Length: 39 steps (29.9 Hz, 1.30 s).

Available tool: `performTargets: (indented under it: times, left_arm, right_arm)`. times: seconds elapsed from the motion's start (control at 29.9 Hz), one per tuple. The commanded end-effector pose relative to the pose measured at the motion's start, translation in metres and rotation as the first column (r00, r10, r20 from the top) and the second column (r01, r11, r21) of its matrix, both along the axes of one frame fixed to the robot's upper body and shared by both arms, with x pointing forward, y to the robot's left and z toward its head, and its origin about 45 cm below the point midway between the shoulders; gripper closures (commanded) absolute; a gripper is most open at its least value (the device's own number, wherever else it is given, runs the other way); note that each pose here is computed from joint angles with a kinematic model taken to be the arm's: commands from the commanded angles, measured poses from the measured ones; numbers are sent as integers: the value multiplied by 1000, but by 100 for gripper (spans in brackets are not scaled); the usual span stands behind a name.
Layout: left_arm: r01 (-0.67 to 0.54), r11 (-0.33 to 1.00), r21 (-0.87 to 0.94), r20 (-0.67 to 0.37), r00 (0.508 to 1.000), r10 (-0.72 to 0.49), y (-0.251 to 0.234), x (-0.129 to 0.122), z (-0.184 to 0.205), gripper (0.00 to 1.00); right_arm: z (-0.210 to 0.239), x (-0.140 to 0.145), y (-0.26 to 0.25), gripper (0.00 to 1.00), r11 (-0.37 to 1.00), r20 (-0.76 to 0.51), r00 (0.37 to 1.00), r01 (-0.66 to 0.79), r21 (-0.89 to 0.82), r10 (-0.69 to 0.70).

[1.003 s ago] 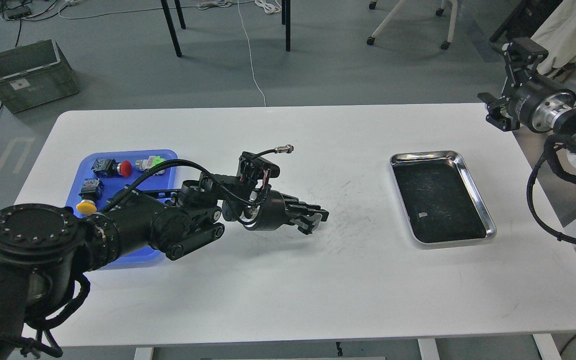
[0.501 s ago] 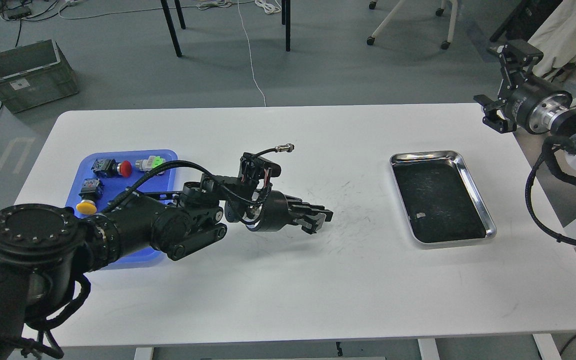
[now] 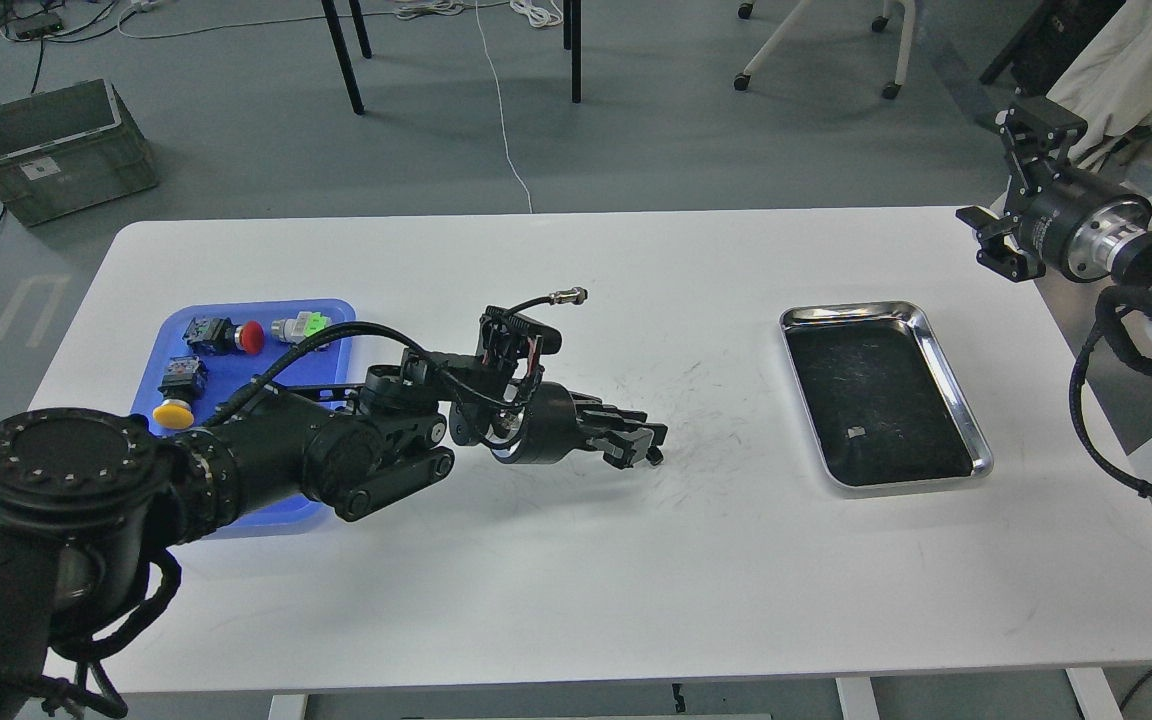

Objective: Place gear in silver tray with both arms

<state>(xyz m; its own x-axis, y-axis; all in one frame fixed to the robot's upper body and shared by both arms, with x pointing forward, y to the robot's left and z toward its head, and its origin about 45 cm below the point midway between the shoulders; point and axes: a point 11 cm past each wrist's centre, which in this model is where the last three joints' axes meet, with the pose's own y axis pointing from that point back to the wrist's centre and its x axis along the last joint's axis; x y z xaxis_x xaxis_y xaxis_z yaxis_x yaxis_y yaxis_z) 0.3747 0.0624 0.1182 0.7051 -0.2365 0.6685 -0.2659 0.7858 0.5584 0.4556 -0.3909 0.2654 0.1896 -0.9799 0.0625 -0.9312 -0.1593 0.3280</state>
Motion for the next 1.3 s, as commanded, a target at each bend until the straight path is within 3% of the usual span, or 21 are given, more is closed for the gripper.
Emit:
performTargets:
  times: [0.0, 0.57, 0.8, 1.04, 1.27]
  left_arm:
    - [-6, 1000, -5, -9, 1000, 6, 0, 0, 0, 63]
    - [-117, 981, -154, -14, 993, 117, -11, 33, 48, 36]
    - [-230, 923, -310, -48, 973, 226, -16, 62, 93, 20]
    - [-473, 793, -384, -80, 873, 482, 78, 110, 120, 17]
    - [-617, 663, -423, -86, 756, 649, 175, 129, 145, 16]
  right_arm:
    - [0, 0, -1, 1, 1000, 0, 1000, 2, -1, -2]
    - [-4, -2, 2, 1, 999, -22, 999, -25, -49, 24]
    - [-6, -6, 1, 2, 968, -57, 994, -106, -228, 96]
    - [5, -2, 12, 2, 929, -56, 985, -171, -329, 162]
    - [16, -11, 47, 2, 846, -73, 942, -328, -420, 329]
